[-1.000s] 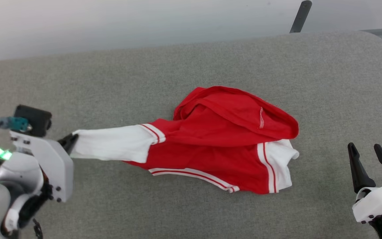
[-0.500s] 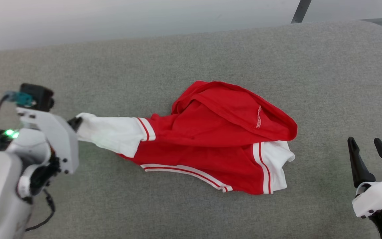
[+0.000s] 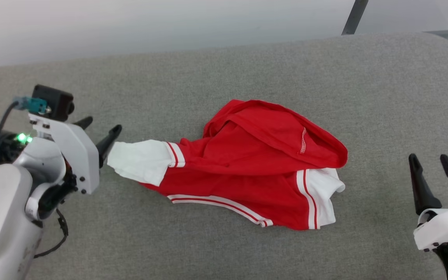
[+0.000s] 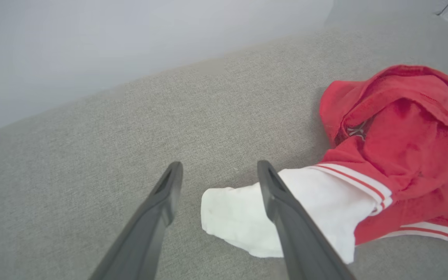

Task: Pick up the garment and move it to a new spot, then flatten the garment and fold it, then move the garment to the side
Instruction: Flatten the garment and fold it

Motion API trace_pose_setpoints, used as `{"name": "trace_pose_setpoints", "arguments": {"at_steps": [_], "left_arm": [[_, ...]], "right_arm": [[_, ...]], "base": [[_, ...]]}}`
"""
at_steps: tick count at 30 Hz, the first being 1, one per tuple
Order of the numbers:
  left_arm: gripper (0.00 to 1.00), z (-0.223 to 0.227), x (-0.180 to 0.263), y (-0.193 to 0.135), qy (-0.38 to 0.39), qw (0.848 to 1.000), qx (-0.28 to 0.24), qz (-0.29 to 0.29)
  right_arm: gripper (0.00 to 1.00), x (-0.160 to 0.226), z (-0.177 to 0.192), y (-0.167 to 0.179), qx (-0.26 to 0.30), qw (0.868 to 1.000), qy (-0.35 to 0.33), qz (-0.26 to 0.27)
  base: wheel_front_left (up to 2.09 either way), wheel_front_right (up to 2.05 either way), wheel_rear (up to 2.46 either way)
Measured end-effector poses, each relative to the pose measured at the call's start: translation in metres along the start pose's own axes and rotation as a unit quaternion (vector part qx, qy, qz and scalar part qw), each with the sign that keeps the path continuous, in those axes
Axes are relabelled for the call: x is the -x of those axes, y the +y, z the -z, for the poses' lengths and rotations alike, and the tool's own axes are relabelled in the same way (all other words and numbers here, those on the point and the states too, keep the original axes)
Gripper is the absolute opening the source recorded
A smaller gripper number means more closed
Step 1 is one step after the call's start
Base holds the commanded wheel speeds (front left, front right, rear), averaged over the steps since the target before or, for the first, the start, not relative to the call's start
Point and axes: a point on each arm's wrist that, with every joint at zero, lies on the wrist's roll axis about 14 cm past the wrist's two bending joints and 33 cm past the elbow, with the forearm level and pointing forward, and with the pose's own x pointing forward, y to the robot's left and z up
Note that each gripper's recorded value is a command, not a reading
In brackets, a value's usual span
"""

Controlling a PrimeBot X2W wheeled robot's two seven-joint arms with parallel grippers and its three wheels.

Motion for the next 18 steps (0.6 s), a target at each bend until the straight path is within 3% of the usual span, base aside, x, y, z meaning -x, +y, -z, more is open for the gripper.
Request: {"name": "trace_pose_setpoints", "arguments": {"at_steps": [10, 18], "left_arm": [[1.0, 0.01, 0.028, -0.057, 0.007, 0.992, -0.085, 0.09], [1.0, 0.032, 0.025, -0.075, 0.035, 0.984, -0.151, 0.09]], "right_arm": [[1.0, 0.005, -0.02, -0.005, 0.007, 0.999, -0.039, 0.008], [1.0, 0.0, -0.009, -0.011, 0.004, 0.999, -0.029, 0.019]], "base": [[0.0, 0.0, 0.0], [0.0, 0.0, 0.0]]}}
